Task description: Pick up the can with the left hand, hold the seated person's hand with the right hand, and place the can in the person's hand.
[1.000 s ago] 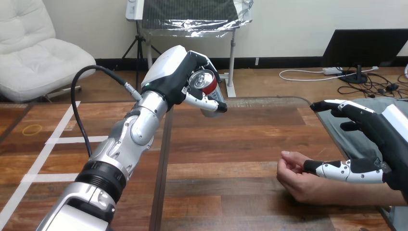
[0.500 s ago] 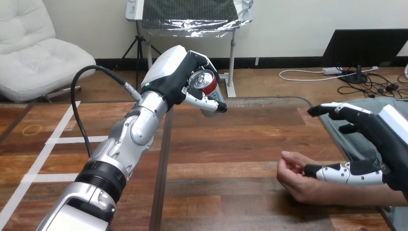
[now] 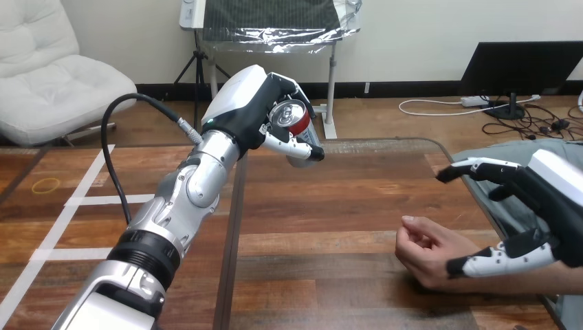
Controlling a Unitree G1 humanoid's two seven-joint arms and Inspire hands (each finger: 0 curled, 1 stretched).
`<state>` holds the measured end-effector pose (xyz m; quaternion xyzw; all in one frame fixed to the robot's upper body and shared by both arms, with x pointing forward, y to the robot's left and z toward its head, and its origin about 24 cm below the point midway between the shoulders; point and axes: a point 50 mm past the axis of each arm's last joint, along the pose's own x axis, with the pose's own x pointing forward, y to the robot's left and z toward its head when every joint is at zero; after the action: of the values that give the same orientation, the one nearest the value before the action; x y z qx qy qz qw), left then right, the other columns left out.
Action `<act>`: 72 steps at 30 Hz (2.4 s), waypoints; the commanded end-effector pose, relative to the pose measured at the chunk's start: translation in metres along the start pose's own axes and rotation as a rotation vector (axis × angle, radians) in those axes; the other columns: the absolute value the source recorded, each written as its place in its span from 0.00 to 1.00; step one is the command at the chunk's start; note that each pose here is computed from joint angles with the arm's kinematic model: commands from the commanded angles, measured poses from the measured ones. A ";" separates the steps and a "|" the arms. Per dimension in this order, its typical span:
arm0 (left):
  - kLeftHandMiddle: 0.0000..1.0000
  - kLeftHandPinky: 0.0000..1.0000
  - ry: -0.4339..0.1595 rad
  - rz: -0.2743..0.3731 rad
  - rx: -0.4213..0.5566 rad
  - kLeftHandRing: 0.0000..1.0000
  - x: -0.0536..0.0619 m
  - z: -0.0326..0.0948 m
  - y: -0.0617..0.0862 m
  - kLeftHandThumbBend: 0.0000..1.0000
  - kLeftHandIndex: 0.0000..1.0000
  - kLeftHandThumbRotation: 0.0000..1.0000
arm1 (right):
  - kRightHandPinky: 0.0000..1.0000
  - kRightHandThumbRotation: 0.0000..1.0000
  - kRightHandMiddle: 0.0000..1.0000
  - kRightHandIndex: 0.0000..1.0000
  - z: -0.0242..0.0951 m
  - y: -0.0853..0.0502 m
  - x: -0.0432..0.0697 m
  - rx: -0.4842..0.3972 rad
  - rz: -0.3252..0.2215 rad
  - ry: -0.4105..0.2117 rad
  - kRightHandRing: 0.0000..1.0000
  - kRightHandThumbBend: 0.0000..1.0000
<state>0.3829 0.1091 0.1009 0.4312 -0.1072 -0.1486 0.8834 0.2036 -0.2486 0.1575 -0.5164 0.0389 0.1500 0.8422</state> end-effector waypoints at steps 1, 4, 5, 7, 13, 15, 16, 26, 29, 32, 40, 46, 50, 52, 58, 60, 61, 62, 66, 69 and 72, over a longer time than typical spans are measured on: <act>0.47 0.34 -0.083 0.091 0.005 0.39 0.015 0.025 0.029 0.69 0.47 0.00 | 0.77 0.00 0.88 0.80 0.004 -0.022 0.005 -0.095 -0.035 -0.003 0.88 0.89; 0.47 0.35 -0.097 0.092 0.009 0.40 0.015 0.026 0.028 0.69 0.47 0.00 | 0.77 0.00 0.88 0.80 0.000 -0.025 0.007 -0.130 -0.019 0.017 0.88 0.90; 0.47 0.35 -0.099 0.092 0.009 0.40 0.015 0.026 0.028 0.69 0.47 0.00 | 0.77 0.00 0.88 0.80 -0.001 -0.026 0.008 -0.138 -0.014 0.023 0.88 0.90; 0.47 0.35 -0.102 0.090 0.010 0.40 0.015 0.027 0.027 0.69 0.47 0.00 | 0.77 0.00 0.88 0.80 -0.004 -0.029 0.009 -0.152 -0.001 0.035 0.88 0.90; 0.48 0.36 -0.104 0.089 0.002 0.41 0.017 0.029 0.026 0.69 0.47 0.00 | 0.77 0.00 0.88 0.80 -0.009 -0.033 0.012 -0.170 0.030 0.064 0.88 0.90; 0.47 0.35 -0.106 0.086 -0.014 0.41 0.018 0.031 0.025 0.69 0.47 0.00 | 0.78 0.00 0.89 0.81 -0.010 -0.035 0.013 -0.185 0.046 0.079 0.88 0.89; 0.47 0.35 -0.107 0.084 -0.022 0.40 0.018 0.032 0.024 0.69 0.47 0.00 | 0.79 0.00 0.89 0.81 -0.010 -0.036 0.014 -0.192 0.053 0.085 0.89 0.89; 0.47 0.33 -0.123 0.077 -0.057 0.39 0.022 0.040 0.020 0.68 0.47 0.00 | 0.81 0.00 0.90 0.83 -0.015 -0.040 0.020 -0.228 0.097 0.109 0.90 0.89; 0.47 0.33 -0.126 0.078 -0.058 0.39 0.023 0.042 0.019 0.68 0.47 0.00 | 0.81 0.00 0.90 0.83 -0.016 -0.040 0.021 -0.237 0.106 0.114 0.90 0.89; 0.47 0.33 -0.133 0.080 -0.056 0.39 0.025 0.045 0.017 0.68 0.47 0.00 | 0.82 0.00 0.91 0.84 -0.019 -0.041 0.023 -0.248 0.122 0.133 0.90 0.88; 0.47 0.35 -0.152 0.075 -0.067 0.40 0.029 0.055 0.013 0.68 0.48 0.00 | 0.85 0.00 0.91 0.85 -0.023 -0.043 0.027 -0.282 0.145 0.162 0.91 0.87; 0.47 0.36 -0.156 0.066 -0.074 0.41 0.033 0.062 0.010 0.68 0.48 0.00 | 0.86 0.00 0.92 0.85 -0.026 -0.044 0.030 -0.307 0.156 0.178 0.92 0.87; 0.47 0.36 -0.164 0.065 -0.081 0.41 0.034 0.067 0.008 0.68 0.48 0.00 | 0.87 0.00 0.93 0.86 -0.026 -0.044 0.031 -0.317 0.167 0.197 0.93 0.86; 0.47 0.36 -0.164 0.063 -0.083 0.41 0.036 0.070 0.007 0.68 0.48 0.00 | 0.88 0.00 0.93 0.86 -0.026 -0.043 0.032 -0.323 0.170 0.196 0.93 0.86; 0.47 0.35 -0.163 0.049 -0.091 0.41 0.040 0.078 0.004 0.69 0.49 0.00 | 0.88 0.00 0.93 0.87 -0.027 -0.043 0.033 -0.341 0.181 0.202 0.93 0.86; 0.47 0.35 -0.168 0.047 -0.088 0.41 0.041 0.081 0.003 0.69 0.49 0.00 | 0.88 0.00 0.93 0.87 -0.027 -0.043 0.034 -0.346 0.183 0.198 0.93 0.86; 0.47 0.35 -0.172 0.047 -0.083 0.41 0.041 0.082 0.003 0.69 0.49 0.00 | 0.88 0.01 0.93 0.87 -0.027 -0.042 0.034 -0.348 0.183 0.195 0.93 0.86; 0.47 0.36 -0.174 0.047 -0.079 0.41 0.041 0.083 0.003 0.69 0.49 0.00 | 0.88 0.01 0.93 0.87 -0.027 -0.042 0.034 -0.350 0.184 0.192 0.93 0.86; 0.47 0.36 -0.187 0.044 -0.058 0.41 0.043 0.089 0.001 0.70 0.49 0.00 | 0.88 0.02 0.93 0.87 -0.028 -0.042 0.035 -0.350 0.195 0.200 0.93 0.85; 0.48 0.38 -0.191 0.043 -0.053 0.43 0.045 0.094 0.000 0.70 0.49 0.00 | 0.88 0.03 0.93 0.87 -0.028 -0.041 0.035 -0.349 0.198 0.198 0.94 0.85; 0.48 0.39 -0.195 0.039 -0.061 0.43 0.046 0.097 -0.001 0.70 0.49 0.00 | 0.88 0.03 0.93 0.87 -0.029 -0.040 0.035 -0.349 0.202 0.194 0.94 0.85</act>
<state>0.3805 0.0475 0.0943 0.3885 -0.1002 -0.2011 0.8937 0.2385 -0.2884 0.1395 -0.6182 0.1938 0.2087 0.7327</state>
